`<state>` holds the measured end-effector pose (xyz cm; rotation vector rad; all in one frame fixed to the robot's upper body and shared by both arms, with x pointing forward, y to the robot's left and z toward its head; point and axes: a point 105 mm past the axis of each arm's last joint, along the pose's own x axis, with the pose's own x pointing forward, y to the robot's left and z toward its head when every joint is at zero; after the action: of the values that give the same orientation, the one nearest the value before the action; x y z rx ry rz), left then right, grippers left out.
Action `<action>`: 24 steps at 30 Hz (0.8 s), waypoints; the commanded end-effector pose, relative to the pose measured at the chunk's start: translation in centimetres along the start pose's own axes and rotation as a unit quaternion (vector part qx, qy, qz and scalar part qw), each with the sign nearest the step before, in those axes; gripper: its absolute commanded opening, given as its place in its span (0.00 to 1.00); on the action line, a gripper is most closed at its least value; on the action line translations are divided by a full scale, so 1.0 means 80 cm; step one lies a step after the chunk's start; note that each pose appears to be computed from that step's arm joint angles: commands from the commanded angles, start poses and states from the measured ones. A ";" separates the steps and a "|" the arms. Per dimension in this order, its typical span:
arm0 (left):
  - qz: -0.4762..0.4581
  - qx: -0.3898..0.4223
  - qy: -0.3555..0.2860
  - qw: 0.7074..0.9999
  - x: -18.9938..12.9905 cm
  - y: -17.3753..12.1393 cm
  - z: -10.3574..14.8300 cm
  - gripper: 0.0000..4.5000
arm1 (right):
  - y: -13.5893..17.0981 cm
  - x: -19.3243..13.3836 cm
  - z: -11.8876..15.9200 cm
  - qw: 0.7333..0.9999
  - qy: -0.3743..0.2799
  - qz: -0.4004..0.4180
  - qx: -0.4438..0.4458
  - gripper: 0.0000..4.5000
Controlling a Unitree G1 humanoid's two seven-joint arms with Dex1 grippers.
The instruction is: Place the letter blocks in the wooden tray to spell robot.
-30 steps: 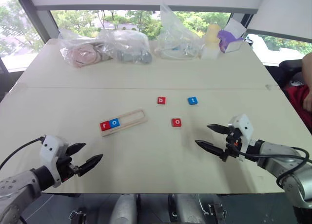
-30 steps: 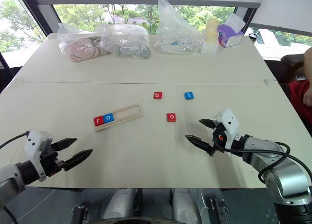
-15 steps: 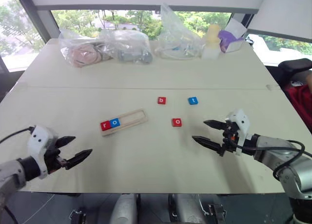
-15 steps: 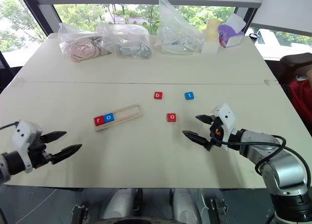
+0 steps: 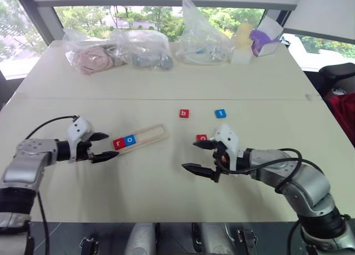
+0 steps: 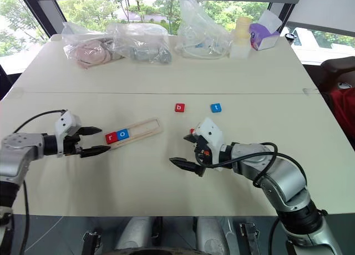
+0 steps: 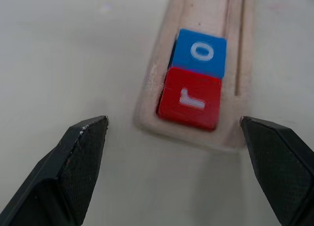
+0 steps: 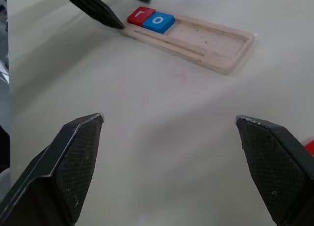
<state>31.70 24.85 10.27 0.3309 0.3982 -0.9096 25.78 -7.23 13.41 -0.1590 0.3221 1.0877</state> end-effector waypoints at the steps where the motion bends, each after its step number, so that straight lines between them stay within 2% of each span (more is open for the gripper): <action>1: -0.012 0.013 0.014 1.000 0.009 -0.002 -0.009 1.00 | 0.012 0.004 0.011 1.000 -0.014 0.003 -0.018 0.99; 9: -0.038 0.029 -0.001 0.999 0.021 -0.013 0.000 1.00 | 0.008 0.009 0.008 0.999 -0.015 -0.022 -0.021 0.99; 16: -0.033 0.027 0.021 0.999 0.029 -0.016 -0.019 1.00 | 0.005 0.010 0.003 0.999 -0.009 -0.027 -0.026 0.99; 19: -0.031 0.020 0.021 0.999 0.031 -0.014 -0.024 0.81 | 0.004 0.006 0.000 0.999 -0.002 -0.027 -0.028 1.00; 20: -0.030 0.019 0.021 0.999 0.031 -0.013 -0.025 0.71 | 0.003 0.004 -0.001 0.999 0.001 -0.029 -0.028 1.00; 24: -0.022 0.021 0.018 0.999 0.032 -0.007 -0.020 0.69 | -0.005 -0.005 -0.005 0.999 0.008 -0.042 -0.027 1.00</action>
<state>32.52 23.28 8.75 0.3800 0.3687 -0.9606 25.73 -7.48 11.98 -0.2151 0.3487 1.0234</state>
